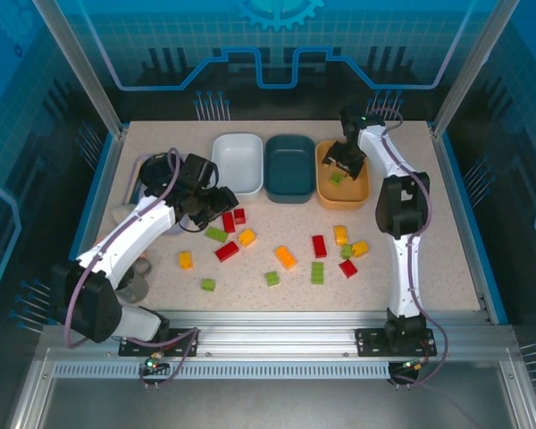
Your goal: Sort the legos into containers by color
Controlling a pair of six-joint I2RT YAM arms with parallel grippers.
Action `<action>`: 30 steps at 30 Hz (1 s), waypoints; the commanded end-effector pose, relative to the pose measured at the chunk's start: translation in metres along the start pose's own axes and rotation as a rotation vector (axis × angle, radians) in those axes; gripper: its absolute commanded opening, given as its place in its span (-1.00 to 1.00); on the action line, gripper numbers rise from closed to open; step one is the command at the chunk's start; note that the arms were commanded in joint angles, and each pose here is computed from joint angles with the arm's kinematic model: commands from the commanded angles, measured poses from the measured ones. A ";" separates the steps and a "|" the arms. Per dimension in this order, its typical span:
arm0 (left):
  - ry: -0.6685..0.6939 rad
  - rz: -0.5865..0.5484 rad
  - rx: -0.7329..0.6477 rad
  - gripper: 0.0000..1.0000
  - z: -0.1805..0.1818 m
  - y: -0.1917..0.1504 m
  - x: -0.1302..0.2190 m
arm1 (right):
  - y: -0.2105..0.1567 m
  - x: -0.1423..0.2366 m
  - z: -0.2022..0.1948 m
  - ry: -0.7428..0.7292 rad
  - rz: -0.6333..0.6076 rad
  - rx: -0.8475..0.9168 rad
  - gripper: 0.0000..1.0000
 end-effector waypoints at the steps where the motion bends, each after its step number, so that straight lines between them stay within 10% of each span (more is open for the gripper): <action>1: 0.070 0.011 -0.030 0.33 0.007 0.004 -0.009 | -0.007 0.091 0.035 0.061 -0.188 0.152 0.34; 15: 0.255 0.057 -0.133 0.24 -0.026 0.012 -0.090 | -0.192 0.131 0.085 0.492 -0.495 0.671 0.50; 30: 0.480 -0.008 -0.220 0.25 -0.009 0.009 -0.118 | -0.215 0.114 0.073 0.488 -0.355 0.647 0.49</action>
Point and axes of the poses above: each hand's point on the last joint's axis, 136 mm out from that joint toward the fingers, its own x axis back along the fingers, its own z axis along the line the jaws close on, y = z × x, the point moved 3 cm from there along x, back along the fingers, and after that the axes turned 15 degrees about x, right-handed, at the moved point
